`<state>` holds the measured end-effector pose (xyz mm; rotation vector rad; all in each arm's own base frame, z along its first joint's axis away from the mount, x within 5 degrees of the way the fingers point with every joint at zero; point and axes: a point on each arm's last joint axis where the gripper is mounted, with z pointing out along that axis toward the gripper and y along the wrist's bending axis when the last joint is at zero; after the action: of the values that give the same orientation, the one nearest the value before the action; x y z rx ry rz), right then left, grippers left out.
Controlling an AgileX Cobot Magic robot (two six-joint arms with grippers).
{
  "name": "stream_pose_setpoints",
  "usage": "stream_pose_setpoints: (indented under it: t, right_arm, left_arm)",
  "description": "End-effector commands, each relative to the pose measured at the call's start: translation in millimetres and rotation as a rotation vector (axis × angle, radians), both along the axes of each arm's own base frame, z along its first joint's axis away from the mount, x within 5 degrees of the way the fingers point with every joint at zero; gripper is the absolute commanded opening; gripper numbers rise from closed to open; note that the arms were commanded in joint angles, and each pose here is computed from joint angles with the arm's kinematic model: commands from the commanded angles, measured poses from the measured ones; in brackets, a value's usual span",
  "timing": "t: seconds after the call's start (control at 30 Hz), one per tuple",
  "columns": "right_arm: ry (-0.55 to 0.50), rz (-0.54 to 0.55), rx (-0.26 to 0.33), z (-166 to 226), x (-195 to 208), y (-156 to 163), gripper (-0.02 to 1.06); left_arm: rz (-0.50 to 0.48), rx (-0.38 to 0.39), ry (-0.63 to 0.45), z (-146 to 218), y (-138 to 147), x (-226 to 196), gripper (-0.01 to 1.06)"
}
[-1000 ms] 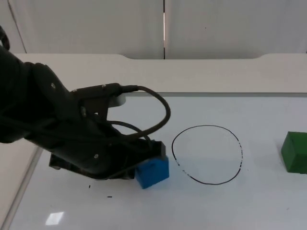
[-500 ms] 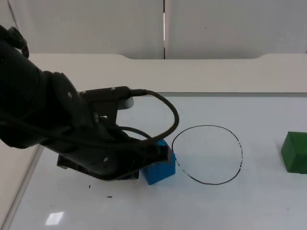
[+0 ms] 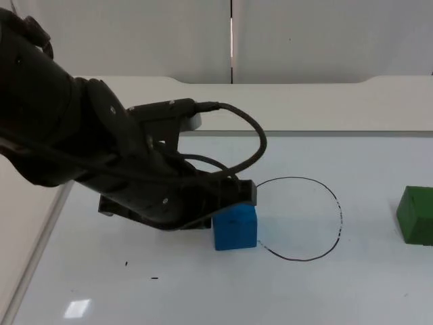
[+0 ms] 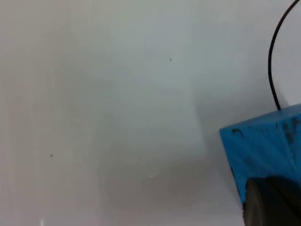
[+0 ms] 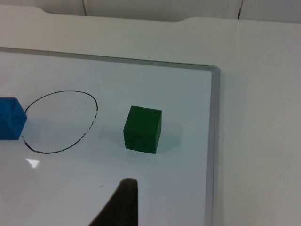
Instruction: Push the two cubes into the marked area.
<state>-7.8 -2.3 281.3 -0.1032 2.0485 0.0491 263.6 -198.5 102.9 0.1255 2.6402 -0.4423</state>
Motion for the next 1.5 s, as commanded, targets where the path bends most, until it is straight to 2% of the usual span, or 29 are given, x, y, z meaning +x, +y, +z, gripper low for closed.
stream_pose_setpoints:
  t: [0.0,0.1,0.9,1.07,1.47]
  right_arm:
    - [-0.005,-0.006,-0.001,-1,1,0,1.05]
    - [-0.005,-0.006,-0.001,-1,1,0,1.05]
    - [-0.005,-0.006,-0.001,-1,1,0,1.05]
    - [-0.005,-0.006,-0.001,-1,1,0,1.05]
    - [-0.005,-0.006,-0.001,-1,1,0,1.05]
  left_arm:
    - [-0.024,0.012,0.012,-4,-2,-2,0.00]
    - [-0.018,0.015,0.040,-10,-2,-3,0.00]
    - [-0.050,0.003,0.015,-8,-16,4,0.00]
    - [-0.066,-0.001,0.052,-14,-21,6,0.00]
    - [-0.101,-0.005,-0.010,-5,-29,17,0.00]
